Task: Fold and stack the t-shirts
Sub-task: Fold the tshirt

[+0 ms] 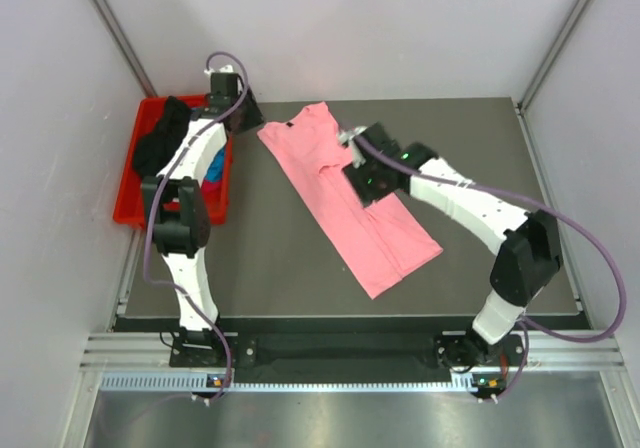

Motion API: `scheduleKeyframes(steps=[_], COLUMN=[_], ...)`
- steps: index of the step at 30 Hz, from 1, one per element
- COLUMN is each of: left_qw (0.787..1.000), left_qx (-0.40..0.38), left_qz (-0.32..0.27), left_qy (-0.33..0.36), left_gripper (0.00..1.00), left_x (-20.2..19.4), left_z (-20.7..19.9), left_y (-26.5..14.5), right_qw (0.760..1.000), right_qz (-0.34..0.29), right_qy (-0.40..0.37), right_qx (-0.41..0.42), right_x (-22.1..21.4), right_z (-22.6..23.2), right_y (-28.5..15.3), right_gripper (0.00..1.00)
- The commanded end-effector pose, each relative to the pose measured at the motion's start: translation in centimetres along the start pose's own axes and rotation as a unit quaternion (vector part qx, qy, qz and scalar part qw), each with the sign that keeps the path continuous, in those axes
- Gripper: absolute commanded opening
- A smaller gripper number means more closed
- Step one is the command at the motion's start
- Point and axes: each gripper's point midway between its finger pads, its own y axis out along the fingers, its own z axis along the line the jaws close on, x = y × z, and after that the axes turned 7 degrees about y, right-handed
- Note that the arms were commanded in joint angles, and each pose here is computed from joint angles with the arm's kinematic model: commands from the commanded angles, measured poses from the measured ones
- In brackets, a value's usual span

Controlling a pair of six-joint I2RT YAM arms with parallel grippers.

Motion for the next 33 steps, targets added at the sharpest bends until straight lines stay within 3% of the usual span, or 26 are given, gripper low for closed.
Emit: scheduleKeyframes(steps=[1,5,9,10,14,22,29,31,33], left_qw=[0.995,0.988,0.992,0.993,0.995,0.995,0.995,0.995,0.995], left_qx=[-0.092,-0.137,-0.082,-0.062,-0.012,0.054,0.04,0.042,0.042], left_qz=[0.026,0.066,0.086,0.087,0.089,0.081,0.076,0.078,0.076], left_qy=[0.0,-0.023,-0.045,-0.046,-0.046,-0.035,-0.053,-0.053,-0.056], left_gripper=[0.47,0.47,0.47,0.47,0.47,0.48,0.49,0.49,0.49], left_x=[-2.5,-4.9,-6.5,-6.8,-7.1,-7.4,-7.6,-7.7,-7.4], left_z=[-3.8,-5.0,-3.1,-2.4,-0.6,2.0,2.1,2.3,2.7], left_y=[-1.2,-0.3,2.0,2.8,4.5,7.3,8.6,8.6,8.5], right_qw=[0.99,0.976,0.974,0.978,0.977,0.979,0.937,0.929,0.91], right_qz=[-0.108,-0.165,-0.168,-0.136,-0.094,-0.1,-0.208,-0.211,-0.225], right_qy=[0.078,0.102,0.114,0.121,0.173,0.14,0.226,0.255,0.291], right_qx=[0.043,0.101,0.1,0.102,0.082,0.109,0.167,0.168,0.191], right_x=[7.7,12.7,15.2,14.1,12.0,10.0,16.9,17.6,19.8], right_z=[-2.5,-5.2,-8.0,-8.2,-12.2,-13.3,-12.2,-12.4,-12.3], right_y=[-1.0,0.3,3.7,6.0,7.8,10.4,13.0,15.2,15.3], right_gripper=[0.5,0.48,0.47,0.47,0.46,0.5,0.56,0.63,0.64])
